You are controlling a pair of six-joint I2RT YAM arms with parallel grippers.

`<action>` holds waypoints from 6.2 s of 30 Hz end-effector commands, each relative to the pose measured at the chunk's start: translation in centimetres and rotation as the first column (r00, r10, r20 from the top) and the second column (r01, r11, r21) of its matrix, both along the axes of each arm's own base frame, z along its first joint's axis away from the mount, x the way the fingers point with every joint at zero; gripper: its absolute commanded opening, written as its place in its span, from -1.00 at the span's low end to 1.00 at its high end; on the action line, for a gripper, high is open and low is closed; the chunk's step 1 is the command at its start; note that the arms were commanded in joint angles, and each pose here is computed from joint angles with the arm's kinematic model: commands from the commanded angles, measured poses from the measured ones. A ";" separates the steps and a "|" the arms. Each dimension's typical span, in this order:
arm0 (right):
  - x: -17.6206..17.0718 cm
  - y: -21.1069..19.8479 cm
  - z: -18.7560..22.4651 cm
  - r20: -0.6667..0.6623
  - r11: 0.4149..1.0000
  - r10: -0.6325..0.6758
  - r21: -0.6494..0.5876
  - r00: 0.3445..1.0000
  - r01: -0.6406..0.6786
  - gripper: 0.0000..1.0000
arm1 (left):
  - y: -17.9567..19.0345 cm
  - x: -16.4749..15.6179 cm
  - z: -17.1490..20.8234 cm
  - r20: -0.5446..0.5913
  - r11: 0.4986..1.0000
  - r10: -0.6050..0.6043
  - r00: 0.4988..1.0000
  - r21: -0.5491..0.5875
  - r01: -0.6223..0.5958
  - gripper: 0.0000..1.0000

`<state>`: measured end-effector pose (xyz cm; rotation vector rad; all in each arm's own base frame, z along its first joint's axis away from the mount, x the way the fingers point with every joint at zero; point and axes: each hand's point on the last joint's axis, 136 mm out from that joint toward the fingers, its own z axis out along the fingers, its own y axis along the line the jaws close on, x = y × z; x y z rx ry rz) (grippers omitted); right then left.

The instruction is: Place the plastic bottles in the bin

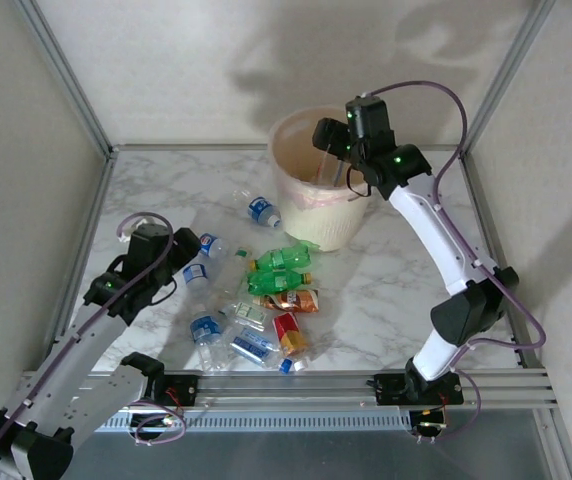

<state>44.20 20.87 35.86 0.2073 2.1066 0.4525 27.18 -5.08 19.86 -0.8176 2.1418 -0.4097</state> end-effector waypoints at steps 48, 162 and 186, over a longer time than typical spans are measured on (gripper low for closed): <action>-13.4 -3.1 -1.8 0.020 0.991 0.012 0.131 1.000 -0.014 0.65 | -5.2 -12.0 -16.5 -0.472 0.953 -0.204 0.858 0.103 0.284 0.41; -28.2 5.5 -18.8 -0.368 0.884 0.412 -0.062 0.834 -0.464 0.74 | -9.9 7.8 21.0 0.460 0.986 -0.164 0.873 0.089 0.139 0.99; -36.0 18.5 -26.5 -0.512 0.475 0.690 -0.213 0.512 -0.854 0.60 | -3.0 4.1 5.4 0.147 0.998 -0.034 0.988 -0.051 0.042 0.78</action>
